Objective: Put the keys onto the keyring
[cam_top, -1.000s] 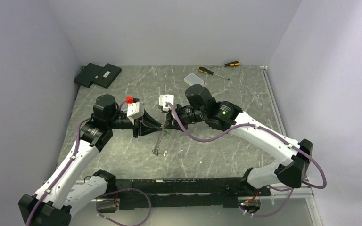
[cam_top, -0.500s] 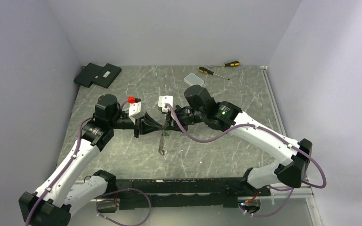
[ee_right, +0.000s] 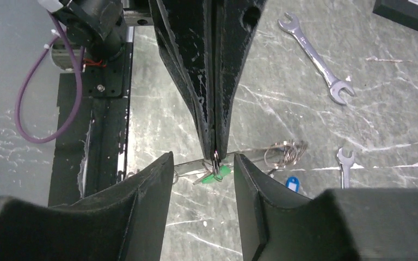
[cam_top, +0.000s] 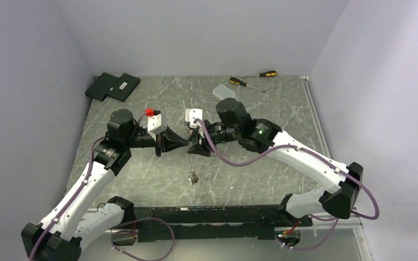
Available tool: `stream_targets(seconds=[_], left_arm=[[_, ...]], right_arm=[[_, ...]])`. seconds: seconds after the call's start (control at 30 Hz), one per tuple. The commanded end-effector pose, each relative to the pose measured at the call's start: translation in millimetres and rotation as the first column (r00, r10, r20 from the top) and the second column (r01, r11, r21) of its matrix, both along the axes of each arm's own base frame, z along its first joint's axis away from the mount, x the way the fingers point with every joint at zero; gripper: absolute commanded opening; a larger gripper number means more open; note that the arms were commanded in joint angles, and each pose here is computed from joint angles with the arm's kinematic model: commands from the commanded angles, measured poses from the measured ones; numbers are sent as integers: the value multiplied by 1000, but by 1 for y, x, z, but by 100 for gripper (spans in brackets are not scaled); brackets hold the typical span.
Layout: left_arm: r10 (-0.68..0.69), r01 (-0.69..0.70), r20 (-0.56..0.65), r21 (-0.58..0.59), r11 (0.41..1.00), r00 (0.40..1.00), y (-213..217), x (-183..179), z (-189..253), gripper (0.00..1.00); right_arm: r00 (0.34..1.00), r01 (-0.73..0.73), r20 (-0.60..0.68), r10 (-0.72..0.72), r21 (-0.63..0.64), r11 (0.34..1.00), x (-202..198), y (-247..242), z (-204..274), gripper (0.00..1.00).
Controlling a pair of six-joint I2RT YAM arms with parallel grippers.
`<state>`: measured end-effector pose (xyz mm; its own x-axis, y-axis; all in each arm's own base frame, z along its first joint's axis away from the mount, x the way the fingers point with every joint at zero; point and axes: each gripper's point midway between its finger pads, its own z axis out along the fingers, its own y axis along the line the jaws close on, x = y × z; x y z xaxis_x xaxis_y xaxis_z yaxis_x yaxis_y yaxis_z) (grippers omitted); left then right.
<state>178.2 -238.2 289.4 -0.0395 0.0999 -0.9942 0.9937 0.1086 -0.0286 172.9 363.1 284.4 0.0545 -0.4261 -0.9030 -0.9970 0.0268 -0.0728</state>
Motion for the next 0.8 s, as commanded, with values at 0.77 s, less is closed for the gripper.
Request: stream_targets(seconds=[0.77], left_arm=[[-44, 73, 137, -222, 972, 990, 0, -23, 58, 0]], right_arm=[[995, -74, -48, 90, 275, 958, -6, -21, 50, 35]])
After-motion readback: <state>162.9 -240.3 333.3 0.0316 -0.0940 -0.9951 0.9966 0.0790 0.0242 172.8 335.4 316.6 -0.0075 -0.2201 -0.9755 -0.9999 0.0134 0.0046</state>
